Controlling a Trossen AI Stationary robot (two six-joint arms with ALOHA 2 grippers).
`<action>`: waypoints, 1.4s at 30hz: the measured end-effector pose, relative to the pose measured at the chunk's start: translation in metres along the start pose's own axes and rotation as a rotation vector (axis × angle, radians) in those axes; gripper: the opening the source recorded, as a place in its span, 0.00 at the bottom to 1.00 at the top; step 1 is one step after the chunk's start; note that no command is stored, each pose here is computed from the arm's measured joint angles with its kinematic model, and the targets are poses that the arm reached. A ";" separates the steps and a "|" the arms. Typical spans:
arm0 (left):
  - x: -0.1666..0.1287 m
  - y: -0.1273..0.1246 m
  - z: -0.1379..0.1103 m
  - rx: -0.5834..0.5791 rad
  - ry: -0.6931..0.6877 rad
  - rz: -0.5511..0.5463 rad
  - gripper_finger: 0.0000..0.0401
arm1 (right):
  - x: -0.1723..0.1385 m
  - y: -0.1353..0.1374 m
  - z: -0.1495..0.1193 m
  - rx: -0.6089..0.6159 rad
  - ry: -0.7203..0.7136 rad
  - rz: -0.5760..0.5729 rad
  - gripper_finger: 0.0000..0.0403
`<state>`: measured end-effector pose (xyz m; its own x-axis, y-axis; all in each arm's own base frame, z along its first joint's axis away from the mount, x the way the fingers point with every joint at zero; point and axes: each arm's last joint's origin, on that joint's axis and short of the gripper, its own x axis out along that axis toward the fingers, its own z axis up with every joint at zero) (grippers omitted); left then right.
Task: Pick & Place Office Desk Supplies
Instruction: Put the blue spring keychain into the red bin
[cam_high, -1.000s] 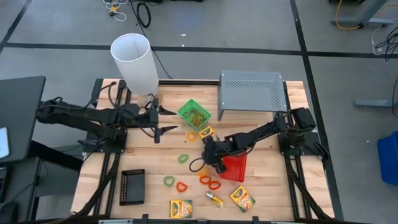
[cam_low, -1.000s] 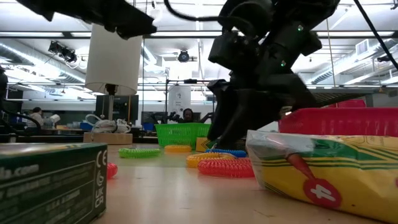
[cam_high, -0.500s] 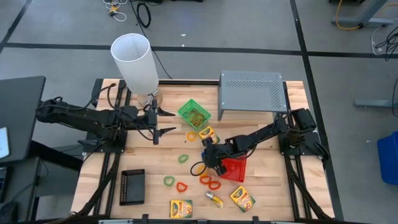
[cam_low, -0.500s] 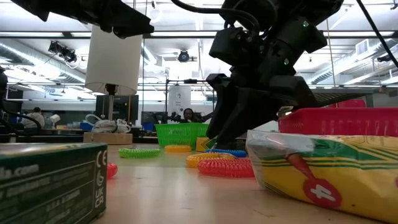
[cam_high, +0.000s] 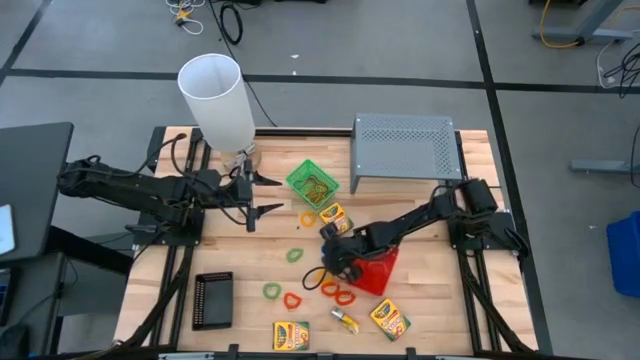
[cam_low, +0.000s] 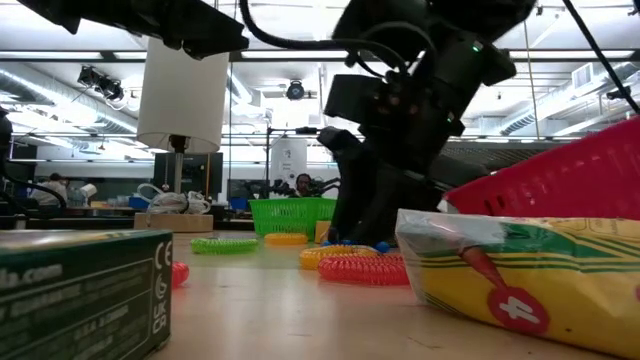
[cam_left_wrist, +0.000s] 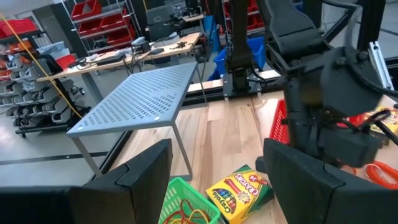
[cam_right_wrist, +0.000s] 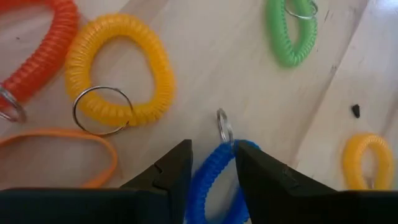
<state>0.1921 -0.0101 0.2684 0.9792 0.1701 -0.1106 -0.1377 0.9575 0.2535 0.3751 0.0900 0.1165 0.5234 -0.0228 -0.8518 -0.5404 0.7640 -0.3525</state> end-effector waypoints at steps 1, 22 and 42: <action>0.000 0.000 0.000 0.001 0.000 0.000 0.64 | 0.001 -0.001 0.001 -0.004 0.005 0.002 0.34; 0.000 -0.001 0.000 -0.003 -0.006 -0.031 0.64 | -0.008 0.007 0.021 -0.055 -0.014 -0.080 0.01; 0.002 -0.002 -0.001 0.014 0.005 -0.041 0.64 | -0.102 0.012 0.047 0.089 -0.133 -0.237 0.00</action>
<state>0.1939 -0.0116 0.2665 0.9833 0.1316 -0.1257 -0.0950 0.9604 0.2619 0.3458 0.1319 0.2172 0.7134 -0.1272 -0.6891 -0.3356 0.8013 -0.4953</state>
